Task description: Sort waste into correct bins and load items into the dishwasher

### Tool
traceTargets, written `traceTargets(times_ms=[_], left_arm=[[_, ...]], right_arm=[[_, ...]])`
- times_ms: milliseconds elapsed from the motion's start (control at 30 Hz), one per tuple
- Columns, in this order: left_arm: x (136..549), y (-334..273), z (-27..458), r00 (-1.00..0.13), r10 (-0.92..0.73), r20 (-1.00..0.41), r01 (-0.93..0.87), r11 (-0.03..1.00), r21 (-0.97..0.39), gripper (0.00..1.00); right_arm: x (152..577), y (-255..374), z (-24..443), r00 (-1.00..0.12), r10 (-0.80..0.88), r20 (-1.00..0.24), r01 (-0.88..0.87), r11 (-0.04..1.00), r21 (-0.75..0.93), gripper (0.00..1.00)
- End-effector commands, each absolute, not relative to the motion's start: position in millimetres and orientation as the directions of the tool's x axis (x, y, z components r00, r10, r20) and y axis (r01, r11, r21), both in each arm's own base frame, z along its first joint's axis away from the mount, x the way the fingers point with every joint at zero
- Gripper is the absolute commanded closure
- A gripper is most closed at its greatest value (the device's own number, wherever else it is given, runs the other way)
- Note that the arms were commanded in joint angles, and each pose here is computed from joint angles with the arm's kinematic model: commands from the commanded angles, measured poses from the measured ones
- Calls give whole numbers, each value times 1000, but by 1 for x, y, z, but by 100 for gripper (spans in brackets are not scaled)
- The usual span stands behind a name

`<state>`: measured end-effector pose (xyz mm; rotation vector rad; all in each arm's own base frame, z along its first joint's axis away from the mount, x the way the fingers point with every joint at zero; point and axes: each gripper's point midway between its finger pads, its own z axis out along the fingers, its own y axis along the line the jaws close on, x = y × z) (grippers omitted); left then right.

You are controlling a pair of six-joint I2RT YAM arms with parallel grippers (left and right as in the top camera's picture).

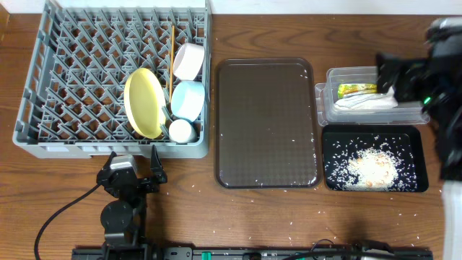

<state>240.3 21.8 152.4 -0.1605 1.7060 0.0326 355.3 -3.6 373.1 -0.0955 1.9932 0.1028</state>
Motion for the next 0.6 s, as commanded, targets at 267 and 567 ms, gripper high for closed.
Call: traceTargets(times_ms=[267,567], left_arm=[[240,25,136,-171,-69,-983,-140,989,-45,5],[240,25,136,-171,-69,-983,-140,989,-45,5]], right_arm=[[296,21,282,-228,-120,-966,-167,982,-83,1],[259,34,211,-54,-104,-993,-196,976,-91,1]])
